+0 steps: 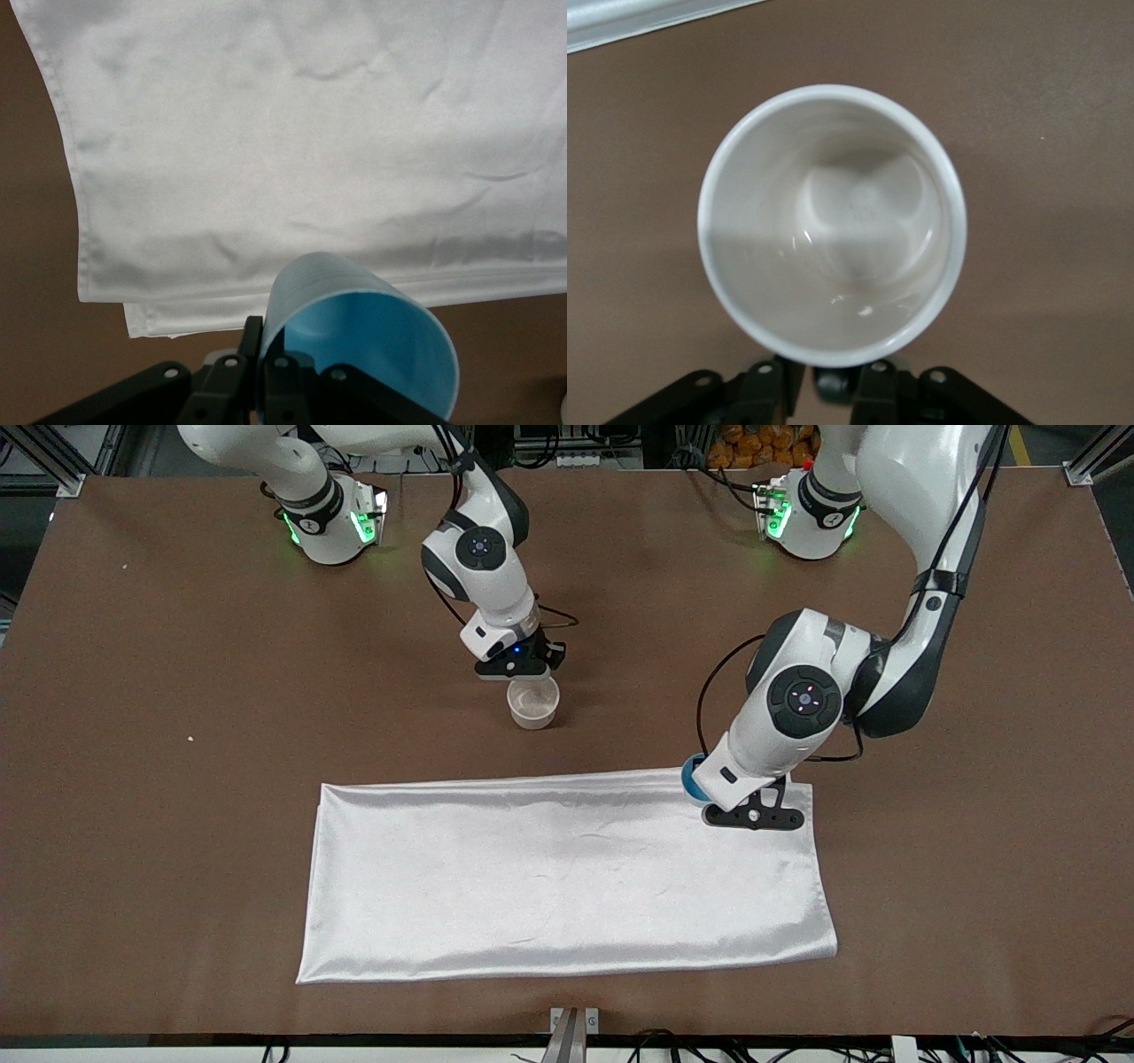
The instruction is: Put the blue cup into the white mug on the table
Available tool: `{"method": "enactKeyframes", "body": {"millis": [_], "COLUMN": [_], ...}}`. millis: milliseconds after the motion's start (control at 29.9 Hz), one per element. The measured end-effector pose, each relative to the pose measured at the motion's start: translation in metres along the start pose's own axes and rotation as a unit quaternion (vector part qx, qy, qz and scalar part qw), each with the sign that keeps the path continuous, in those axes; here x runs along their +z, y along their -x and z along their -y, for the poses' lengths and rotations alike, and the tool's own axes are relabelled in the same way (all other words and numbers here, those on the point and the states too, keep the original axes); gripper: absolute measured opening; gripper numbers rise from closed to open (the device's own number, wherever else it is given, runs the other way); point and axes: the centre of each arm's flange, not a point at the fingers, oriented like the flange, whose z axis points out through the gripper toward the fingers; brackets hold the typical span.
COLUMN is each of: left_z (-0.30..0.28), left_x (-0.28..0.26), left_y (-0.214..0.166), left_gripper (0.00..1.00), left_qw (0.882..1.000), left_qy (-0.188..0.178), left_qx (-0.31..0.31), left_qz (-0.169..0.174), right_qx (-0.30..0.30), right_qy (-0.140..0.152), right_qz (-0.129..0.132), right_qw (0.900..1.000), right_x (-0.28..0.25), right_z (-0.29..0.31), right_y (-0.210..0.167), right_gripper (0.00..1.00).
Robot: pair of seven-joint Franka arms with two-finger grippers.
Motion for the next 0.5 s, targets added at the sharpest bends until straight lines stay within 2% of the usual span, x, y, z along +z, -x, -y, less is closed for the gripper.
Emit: {"method": "enactKeyframes", "body": {"millis": [200,234,267,301,334,501], "left_z": [-0.001,-0.001,-0.001,-0.002,-0.003,-0.009], "left_x": [-0.002,-0.004,-0.006,-0.008,-0.011,-0.027], "left_y": [0.000,0.000,0.000,0.000,0.000,0.005], "left_gripper": [0.04,0.04,0.04,0.04,0.04,0.04], "left_qw": [1.000,1.000,1.000,1.000,1.000,1.000], "left_qy": [0.001,0.002,0.003,0.004,0.006,0.018], "left_qx": [-0.001,-0.002,-0.003,-0.004,-0.005,-0.009], "left_qz": [-0.002,-0.004,-0.005,-0.006,-0.008,-0.014], "right_qx": [0.014,0.019,0.021,0.024,0.026,0.028], "right_qy": [-0.001,-0.002,-0.002,-0.004,-0.005,-0.006], "right_qz": [-0.002,-0.002,-0.003,-0.004,-0.005,-0.005], "right_qw": [1.000,1.000,1.000,1.000,1.000,1.000], "right_x": [-0.001,-0.001,-0.002,-0.003,-0.004,-0.016], "right_z": [0.000,0.001,0.001,0.002,0.003,0.008], "right_y": [-0.003,-0.004,-0.004,-0.005,-0.005,-0.009], "right_gripper": [0.57,0.67,0.71,0.71,0.80,0.99]}}
